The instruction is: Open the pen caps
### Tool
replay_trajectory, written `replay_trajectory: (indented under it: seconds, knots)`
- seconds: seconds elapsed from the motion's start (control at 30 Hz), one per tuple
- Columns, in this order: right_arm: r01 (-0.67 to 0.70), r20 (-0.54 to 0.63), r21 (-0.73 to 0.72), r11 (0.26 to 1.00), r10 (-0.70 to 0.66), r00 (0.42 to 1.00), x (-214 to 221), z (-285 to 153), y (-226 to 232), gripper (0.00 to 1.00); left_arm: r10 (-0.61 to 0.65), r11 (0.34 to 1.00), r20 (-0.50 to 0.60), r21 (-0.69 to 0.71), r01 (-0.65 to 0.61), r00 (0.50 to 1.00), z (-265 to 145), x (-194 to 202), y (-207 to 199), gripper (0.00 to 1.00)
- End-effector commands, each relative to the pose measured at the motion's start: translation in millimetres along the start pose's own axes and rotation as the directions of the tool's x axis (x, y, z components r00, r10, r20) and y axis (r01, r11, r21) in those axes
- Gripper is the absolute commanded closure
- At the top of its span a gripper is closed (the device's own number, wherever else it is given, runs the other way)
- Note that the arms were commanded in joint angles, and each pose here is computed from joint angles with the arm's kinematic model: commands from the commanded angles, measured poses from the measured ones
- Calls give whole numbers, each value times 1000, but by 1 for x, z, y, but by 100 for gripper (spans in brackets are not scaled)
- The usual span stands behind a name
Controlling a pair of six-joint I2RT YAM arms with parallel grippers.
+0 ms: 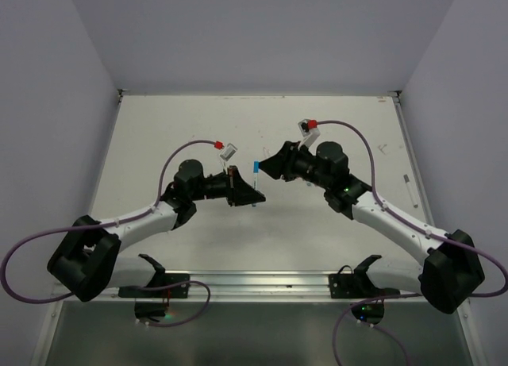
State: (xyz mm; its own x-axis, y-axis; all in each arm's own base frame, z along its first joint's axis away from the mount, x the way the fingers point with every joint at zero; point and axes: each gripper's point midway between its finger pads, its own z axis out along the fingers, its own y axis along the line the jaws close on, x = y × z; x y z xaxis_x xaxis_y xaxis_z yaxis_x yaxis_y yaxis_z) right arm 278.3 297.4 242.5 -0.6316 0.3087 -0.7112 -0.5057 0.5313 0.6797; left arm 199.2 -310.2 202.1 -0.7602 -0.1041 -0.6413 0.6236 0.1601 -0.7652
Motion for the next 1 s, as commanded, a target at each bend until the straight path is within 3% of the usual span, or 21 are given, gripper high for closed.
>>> replay_trajectory:
  seconds: [0.0,0.8,0.9,0.93,0.97]
  knots:
    - [45,108,22,999,-48,993,-24,-15,9,55,-12,998,-22,-66,10,1000,1,5,15,100]
    - [18,-8,-74,997,-19,1000,-5,25,23,71,-29,999,-42,-42,27,999,6,4,13,100]
    - [13,-17,-71,997,-14,1000,-1,28,20,77,-28,999,-40,-41,27,999,6,3,12,100]
    - [11,-25,-72,997,-12,1000,1,29,19,88,-30,999,-42,-42,29,999,6,3,13,100]
    - [7,-32,-72,997,-10,999,3,30,18,91,-29,999,-40,-43,28,999,7,2,12,100]
